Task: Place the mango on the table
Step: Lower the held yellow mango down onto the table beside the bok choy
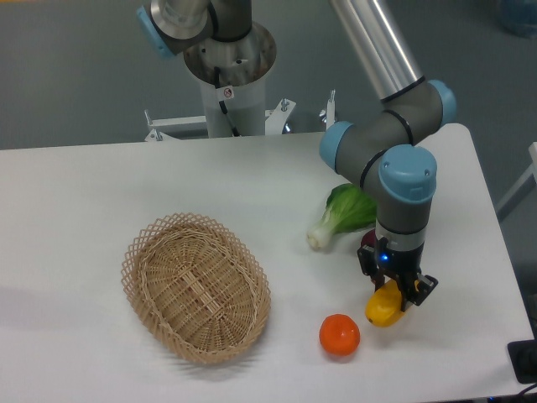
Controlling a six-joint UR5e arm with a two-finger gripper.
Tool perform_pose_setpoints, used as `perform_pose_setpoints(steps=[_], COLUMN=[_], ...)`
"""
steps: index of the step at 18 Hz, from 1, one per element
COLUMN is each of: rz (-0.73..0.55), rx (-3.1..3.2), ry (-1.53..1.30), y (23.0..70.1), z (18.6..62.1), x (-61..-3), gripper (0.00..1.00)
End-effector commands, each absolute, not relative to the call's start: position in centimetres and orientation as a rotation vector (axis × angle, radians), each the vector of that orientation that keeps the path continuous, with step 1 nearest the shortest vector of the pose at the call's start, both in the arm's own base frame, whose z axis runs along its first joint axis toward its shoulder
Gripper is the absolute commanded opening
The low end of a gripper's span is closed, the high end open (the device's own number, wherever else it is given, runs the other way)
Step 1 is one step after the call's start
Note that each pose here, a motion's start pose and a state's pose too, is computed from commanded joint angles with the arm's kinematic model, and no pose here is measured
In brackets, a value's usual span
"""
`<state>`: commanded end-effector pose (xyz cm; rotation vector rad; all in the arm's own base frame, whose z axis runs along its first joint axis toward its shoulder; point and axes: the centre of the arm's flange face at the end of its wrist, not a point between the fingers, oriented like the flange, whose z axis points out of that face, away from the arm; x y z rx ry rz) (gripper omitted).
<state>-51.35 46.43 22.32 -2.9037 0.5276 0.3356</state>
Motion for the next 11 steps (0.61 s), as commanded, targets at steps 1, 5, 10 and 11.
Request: perform_pose_setpoints(steps=[1,5,10,11], rz=[0.342,0.364,0.364,0.367], rx=[-2.933,-2.983,-2.982,-2.981], ry=[0.542,0.585,0.571,0.57], y=[46.19,46.45,46.54,46.57], z=[21.89,21.4,21.42,21.48], x=[-51.13,-50.31,-50.24,-50.28], gripper=[0.46,0.46,0.52,0.58])
